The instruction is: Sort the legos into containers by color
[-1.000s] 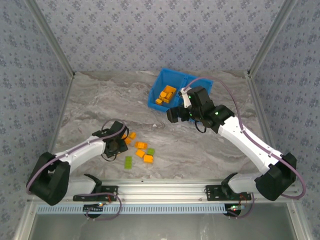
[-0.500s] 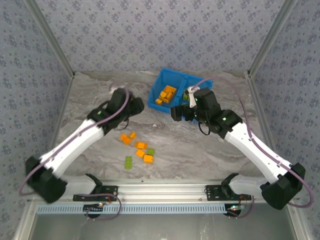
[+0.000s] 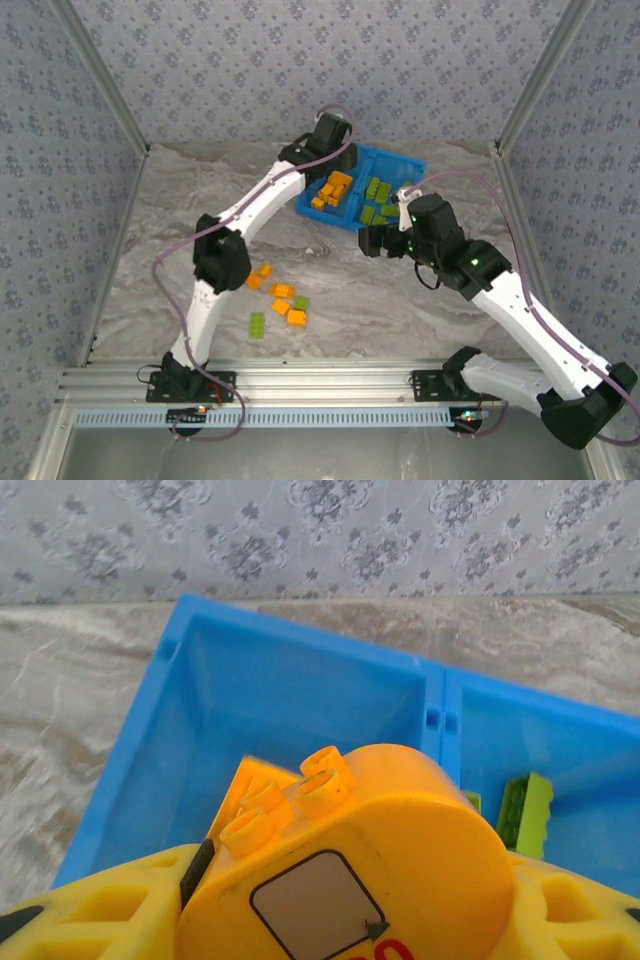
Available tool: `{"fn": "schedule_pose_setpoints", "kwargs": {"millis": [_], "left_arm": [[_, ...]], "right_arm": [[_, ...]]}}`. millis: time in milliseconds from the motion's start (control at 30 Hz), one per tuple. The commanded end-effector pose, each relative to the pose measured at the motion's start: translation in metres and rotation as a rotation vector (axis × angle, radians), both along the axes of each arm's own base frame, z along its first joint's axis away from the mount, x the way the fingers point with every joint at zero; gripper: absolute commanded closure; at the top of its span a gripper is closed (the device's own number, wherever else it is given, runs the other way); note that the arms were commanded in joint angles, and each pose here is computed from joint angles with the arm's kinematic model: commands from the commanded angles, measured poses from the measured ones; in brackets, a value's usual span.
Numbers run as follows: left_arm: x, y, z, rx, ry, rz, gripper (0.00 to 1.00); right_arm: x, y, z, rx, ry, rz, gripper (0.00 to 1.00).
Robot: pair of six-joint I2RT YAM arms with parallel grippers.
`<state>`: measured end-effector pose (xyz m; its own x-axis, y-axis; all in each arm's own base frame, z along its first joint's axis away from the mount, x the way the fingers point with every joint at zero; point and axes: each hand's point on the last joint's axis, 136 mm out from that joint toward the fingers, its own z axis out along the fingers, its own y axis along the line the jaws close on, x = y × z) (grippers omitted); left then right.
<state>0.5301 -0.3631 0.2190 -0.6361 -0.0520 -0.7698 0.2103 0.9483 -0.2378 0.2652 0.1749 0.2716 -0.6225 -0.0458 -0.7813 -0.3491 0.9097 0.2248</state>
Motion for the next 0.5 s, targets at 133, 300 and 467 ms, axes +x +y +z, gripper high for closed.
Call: {"fn": "schedule_pose_setpoints", "kwargs": {"millis": [133, 300, 467], "left_arm": [[0.024, -0.009, -0.044, -0.023, 0.079, -0.048, 0.44], [0.016, -0.017, -0.027, -0.058, 0.075, -0.083, 0.31], [0.003, -0.016, 0.024, -0.082, 0.012, -0.109, 0.19]], "right_arm": [[-0.013, -0.016, -0.004, -0.023, 0.017, -0.037, 0.0], [-0.012, -0.016, -0.007, -0.036, 0.02, -0.036, 0.0], [-0.006, -0.009, -0.01, -0.036, 0.034, -0.022, 0.0]]}}
